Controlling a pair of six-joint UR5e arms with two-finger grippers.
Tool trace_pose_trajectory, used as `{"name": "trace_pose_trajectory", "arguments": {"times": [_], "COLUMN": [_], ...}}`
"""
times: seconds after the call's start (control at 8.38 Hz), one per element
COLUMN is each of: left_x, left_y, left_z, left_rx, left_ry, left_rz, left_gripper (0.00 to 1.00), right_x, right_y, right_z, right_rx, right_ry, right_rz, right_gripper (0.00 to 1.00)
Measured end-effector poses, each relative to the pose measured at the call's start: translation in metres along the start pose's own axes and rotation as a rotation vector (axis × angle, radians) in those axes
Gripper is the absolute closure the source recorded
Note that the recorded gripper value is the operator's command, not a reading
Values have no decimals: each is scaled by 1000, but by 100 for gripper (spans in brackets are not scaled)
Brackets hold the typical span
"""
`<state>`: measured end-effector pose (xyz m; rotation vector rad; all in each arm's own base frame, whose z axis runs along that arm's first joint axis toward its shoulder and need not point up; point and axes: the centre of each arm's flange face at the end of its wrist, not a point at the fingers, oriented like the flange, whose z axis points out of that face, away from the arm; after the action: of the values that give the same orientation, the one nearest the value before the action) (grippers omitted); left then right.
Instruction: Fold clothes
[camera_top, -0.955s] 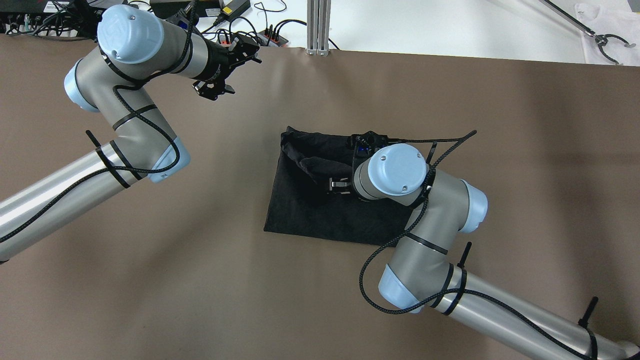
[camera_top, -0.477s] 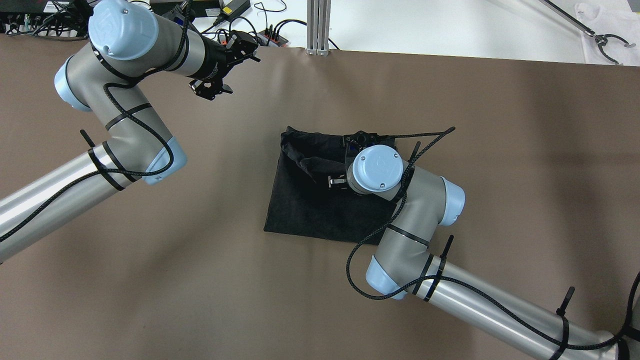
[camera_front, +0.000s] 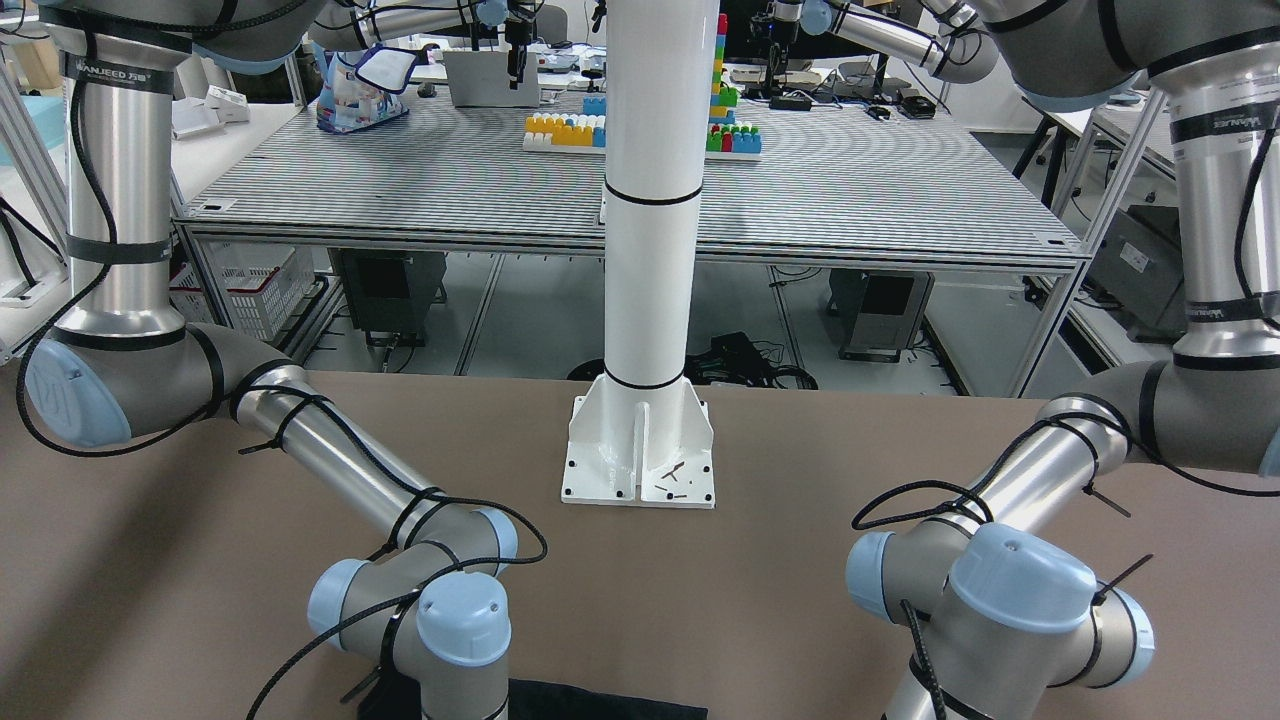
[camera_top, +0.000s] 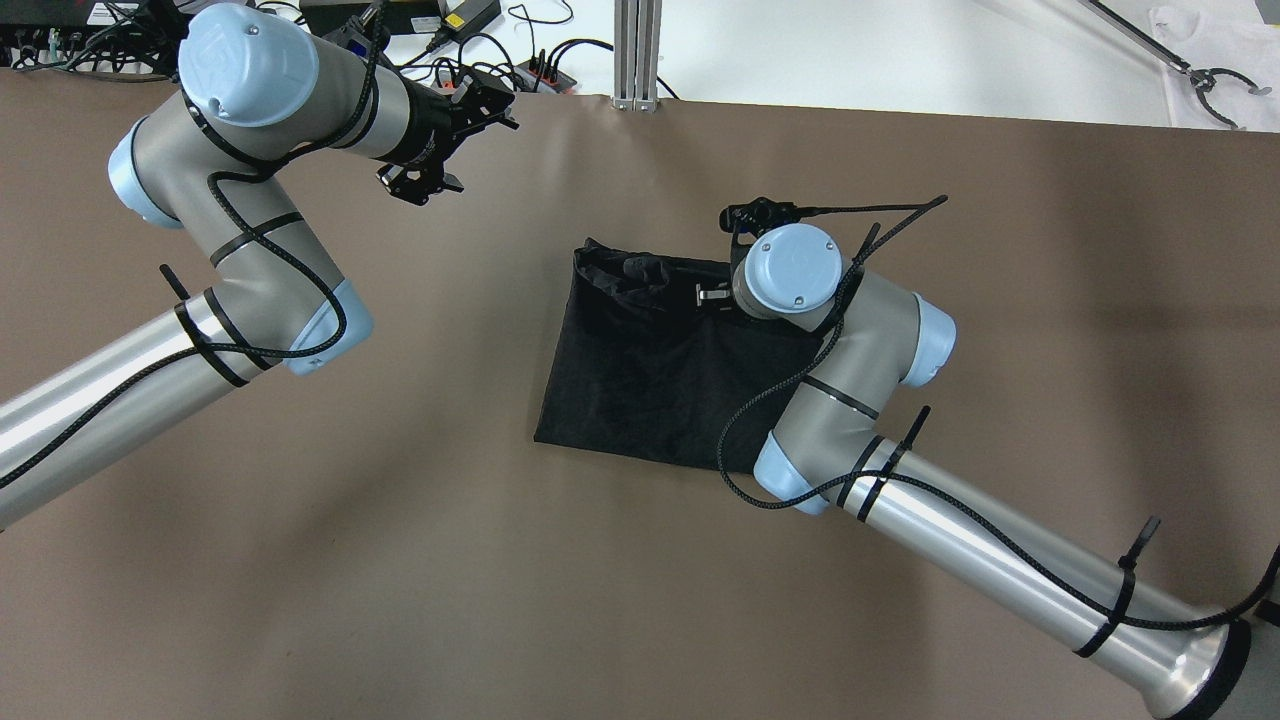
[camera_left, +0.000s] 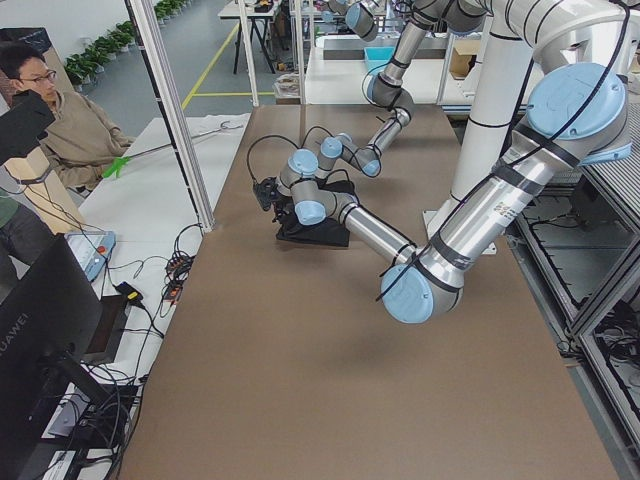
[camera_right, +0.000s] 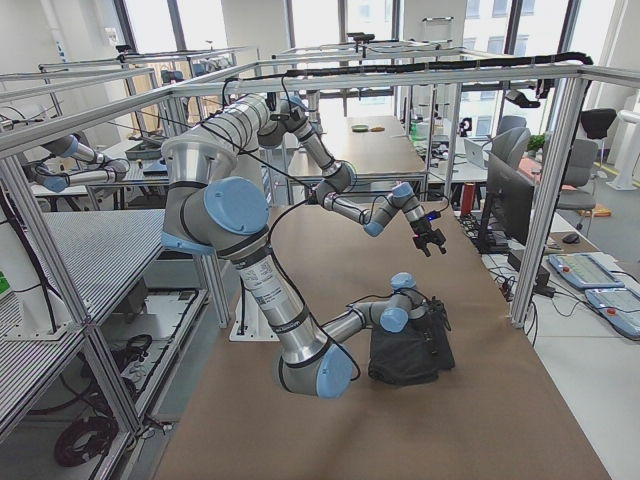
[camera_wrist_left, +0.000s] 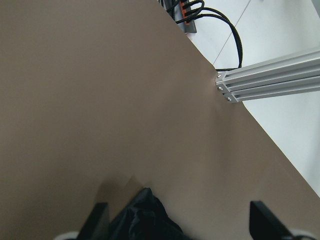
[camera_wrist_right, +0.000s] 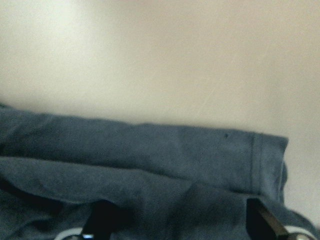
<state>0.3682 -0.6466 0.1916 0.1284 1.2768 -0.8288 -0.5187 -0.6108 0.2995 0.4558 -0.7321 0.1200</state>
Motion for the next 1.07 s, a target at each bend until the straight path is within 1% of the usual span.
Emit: {"name": "trace_pose_trajectory", "arguments": {"times": [0.24,0.36,0.6,0.72,0.84,0.95,1.07], "left_x": [-1,-2,-4,-4,-3,-3,-2], "left_y": [0,0,1,2,2,2,3], "left_z": [1,2,5,5,5,5,6], "left_rx": [1,1,0,0,-1,-1,-2], "left_ry": [-2,-5,-8,-8,-8,-9,-9], "left_rz": [1,1,1,1,1,1,2], "left_gripper": [0,0,0,0,0,0,0], "right_x": [14,15,-1,-14,-26,-36,-47], "right_y": [-30,-42,-55,-52,-37,-16,8], "right_z": [-3,-9,-33,-50,-60,-60,-54], "right_rx": [23,21,14,9,-19,-47,-63], "right_ry": [7,-7,-65,-109,-150,-172,-170], "right_rz": [41,65,112,113,89,31,-29], "right_gripper": [5,5,5,5,5,5,5]}}
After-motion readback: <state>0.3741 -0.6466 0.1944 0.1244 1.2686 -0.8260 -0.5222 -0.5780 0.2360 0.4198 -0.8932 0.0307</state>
